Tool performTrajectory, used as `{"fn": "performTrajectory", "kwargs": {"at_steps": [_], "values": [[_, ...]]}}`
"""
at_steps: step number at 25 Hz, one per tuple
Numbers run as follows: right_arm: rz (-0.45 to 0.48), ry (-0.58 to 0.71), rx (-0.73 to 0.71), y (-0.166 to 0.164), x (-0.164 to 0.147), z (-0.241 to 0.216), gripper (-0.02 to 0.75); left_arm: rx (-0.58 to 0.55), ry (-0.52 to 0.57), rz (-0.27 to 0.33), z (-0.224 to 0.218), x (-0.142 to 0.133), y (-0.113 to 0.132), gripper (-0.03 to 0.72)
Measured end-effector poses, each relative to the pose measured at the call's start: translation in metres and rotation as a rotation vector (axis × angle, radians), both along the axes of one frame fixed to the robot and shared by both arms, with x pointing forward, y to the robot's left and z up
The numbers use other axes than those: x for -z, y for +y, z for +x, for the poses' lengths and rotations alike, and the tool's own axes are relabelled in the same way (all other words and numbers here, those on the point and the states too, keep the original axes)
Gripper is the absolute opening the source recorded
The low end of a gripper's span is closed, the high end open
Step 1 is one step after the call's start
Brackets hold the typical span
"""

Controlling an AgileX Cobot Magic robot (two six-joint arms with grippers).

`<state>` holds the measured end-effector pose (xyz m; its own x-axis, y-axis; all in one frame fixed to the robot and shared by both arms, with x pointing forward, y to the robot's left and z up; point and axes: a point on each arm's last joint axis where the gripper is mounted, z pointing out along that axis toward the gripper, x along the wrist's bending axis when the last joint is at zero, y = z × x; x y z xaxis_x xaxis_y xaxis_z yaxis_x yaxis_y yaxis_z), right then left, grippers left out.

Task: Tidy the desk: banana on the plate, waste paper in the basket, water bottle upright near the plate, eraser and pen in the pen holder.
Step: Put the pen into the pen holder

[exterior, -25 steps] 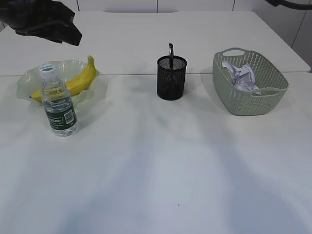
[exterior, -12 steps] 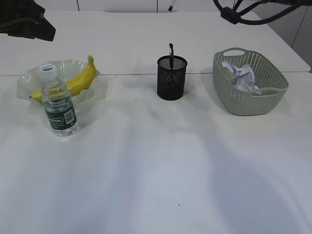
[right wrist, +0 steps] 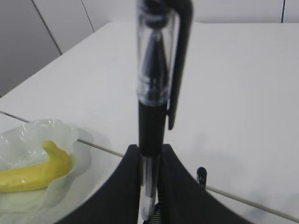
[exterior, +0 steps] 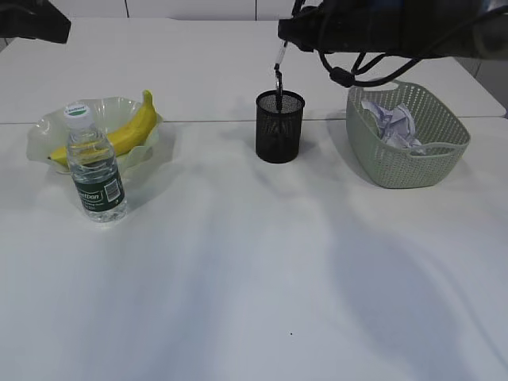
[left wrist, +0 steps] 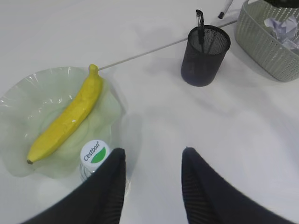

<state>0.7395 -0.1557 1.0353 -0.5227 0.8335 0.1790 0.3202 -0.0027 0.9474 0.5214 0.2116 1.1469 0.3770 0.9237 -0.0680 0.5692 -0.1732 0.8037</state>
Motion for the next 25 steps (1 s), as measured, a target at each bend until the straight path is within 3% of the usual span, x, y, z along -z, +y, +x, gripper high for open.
{"fn": "performTrajectory", "kwargs": {"at_steps": [9, 25], "values": [[-0.145, 0.009, -0.044, 0.002, 0.031, 0.008, 0.053, 0.003, 0.016, 0.013, -0.001, 0.001, 0.001, 0.289], [-0.206, 0.077, -0.069, 0.003, 0.079, 0.015, 0.053, 0.003, 0.016, 0.015, -0.001, 0.001, 0.001, 0.289]]}}
